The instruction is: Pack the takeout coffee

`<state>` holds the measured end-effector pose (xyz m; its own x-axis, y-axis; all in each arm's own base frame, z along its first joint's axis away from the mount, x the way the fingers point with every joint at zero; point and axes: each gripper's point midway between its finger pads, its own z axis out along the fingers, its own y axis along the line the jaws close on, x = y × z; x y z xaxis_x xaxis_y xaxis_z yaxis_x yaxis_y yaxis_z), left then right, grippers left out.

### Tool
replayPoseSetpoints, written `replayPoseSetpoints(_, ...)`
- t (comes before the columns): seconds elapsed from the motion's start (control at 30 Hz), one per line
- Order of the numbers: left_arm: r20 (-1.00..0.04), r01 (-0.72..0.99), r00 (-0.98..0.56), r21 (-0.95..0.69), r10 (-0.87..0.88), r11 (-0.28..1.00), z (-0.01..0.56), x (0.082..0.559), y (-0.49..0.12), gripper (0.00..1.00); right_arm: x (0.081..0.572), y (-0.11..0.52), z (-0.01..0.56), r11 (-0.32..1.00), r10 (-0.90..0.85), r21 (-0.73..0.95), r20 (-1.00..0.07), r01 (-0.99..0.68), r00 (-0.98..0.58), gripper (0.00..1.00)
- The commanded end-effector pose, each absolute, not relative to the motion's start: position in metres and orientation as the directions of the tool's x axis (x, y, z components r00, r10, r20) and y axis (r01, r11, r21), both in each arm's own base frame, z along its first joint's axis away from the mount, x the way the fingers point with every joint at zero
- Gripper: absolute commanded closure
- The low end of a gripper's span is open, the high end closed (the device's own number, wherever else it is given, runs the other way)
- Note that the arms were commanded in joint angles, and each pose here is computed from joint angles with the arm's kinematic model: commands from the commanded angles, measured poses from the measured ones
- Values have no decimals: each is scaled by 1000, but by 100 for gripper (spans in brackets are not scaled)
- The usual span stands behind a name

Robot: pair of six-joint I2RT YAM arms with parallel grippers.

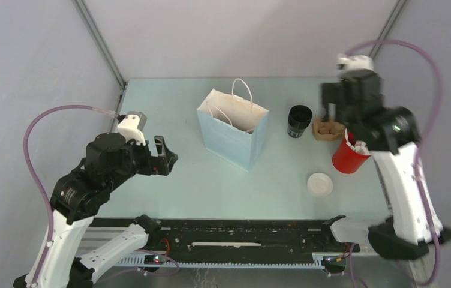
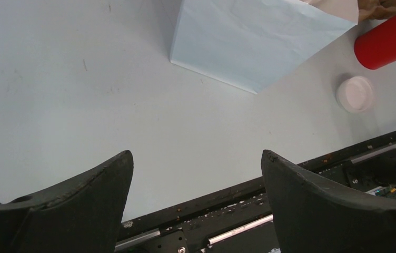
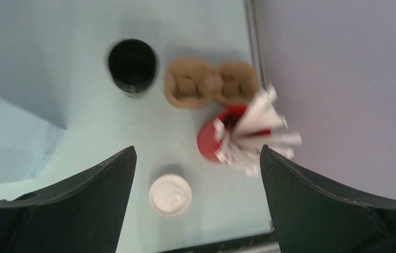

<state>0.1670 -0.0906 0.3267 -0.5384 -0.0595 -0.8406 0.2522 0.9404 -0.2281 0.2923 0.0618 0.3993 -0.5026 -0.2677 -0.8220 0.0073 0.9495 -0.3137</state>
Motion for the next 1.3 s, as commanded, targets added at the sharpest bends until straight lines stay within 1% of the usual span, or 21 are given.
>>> replayPoseSetpoints(0.0, -846, 309, -529, -264, -66, 914, 338, 171, -105, 4, 257, -5, 366, 981, 90, -23, -827, 194, -554, 5)
replayPoseSetpoints(0.07, -848, 320, -526, -265, -62, 909, 337, 170, -107, 3, 255, -40, 346, 951, 205, 25, -796, 308, -570, 7)
replayPoseSetpoints(0.13, -850, 329, -525, -261, -54, 907, 336, 170, -107, 2, 257, -66, 323, 908, 326, 74, -744, 413, -584, 15)
replayPoseSetpoints(0.17, -850, 330, -524, -260, -53, 907, 335, 169, -107, 1, 263, -74, 312, 892, 375, 104, -713, 439, -592, 21)
replayPoseSetpoints(0.2, -850, 333, -524, -257, -49, 907, 333, 169, -107, 1, 269, -76, 305, 886, 402, 130, -695, 445, -597, 24)
replayPoseSetpoints(0.23, -851, 337, -523, -256, -46, 906, 333, 168, -107, 1, 276, -76, 299, 880, 422, 150, -679, 450, -600, 24)
replayPoseSetpoints(0.3, -852, 340, -522, -247, -36, 907, 331, 167, -106, 0, 290, -63, 294, 896, 423, 202, -658, 395, -623, 25)
replayPoseSetpoints(0.33, -851, 336, -524, -243, -33, 910, 329, 167, -105, 0, 295, -55, 290, 915, 389, 194, -656, 354, -647, 24)
replayPoseSetpoints(0.4, -850, 332, -526, -239, -31, 913, 328, 167, -104, 0, 299, -49, 276, 944, 303, 102, -638, 313, -708, 17)
replayPoseSetpoints(0.43, -849, 331, -527, -238, -30, 913, 328, 168, -104, 0, 300, -48, 268, 952, 270, 60, -620, 299, -737, 16)
replayPoseSetpoints(0.5, -849, 333, -527, -236, -27, 913, 327, 168, -104, 0, 302, -57, 254, 949, 204, -77, -588, 306, -782, 16)
replayPoseSetpoints(0.57, -850, 331, -527, -231, -24, 915, 328, 168, -104, 0, 305, -66, 248, 928, 185, -168, -564, 332, -804, 17)
replayPoseSetpoints(0.73, -844, 329, -535, -231, -20, 916, 327, 169, -104, 0, 314, -74, 237, 896, 150, -285, -527, 341, -836, 27)
replayPoseSetpoints(0.8, -843, 329, -537, -230, -19, 916, 327, 169, -104, 0, 314, -72, 230, 894, 151, -297, -506, 336, -849, 38)
replayPoseSetpoints(0.83, -842, 328, -539, -230, -18, 916, 326, 168, -104, 0, 313, -71, 227, 891, 156, -303, -493, 338, -856, 42)
replayPoseSetpoints(0.9, -839, 323, -543, -229, -18, 918, 326, 168, -103, 1, 308, -74, 223, 878, 147, -339, -480, 337, -865, 45)
replayPoseSetpoints(0.93, -837, 319, -547, -230, -20, 919, 325, 168, -103, 1, 308, -67, 221, 887, 116, -345, -476, 307, -872, 47)
replayPoseSetpoints(1.03, -835, 316, -550, -231, -21, 920, 323, 167, -102, 1, 305, -66, 219, 890, 108, -345, -476, 298, -873, 63)
replayPoseSetpoints(1.13, -833, 321, -553, -235, -19, 917, 323, 168, -104, 1, 304, -66, 220, 891, 111, -340, -476, 299, -872, 74)
replayPoseSetpoints(1.2, -831, 323, -555, -236, -18, 917, 322, 168, -105, 1, 303, -66, 221, 892, 109, -341, -476, 297, -873, 78)
replayPoseSetpoints(1.27, -831, 323, -555, -236, -18, 916, 322, 168, -105, 2, 301, -66, 223, 892, 111, -338, -480, 300, -870, 78)
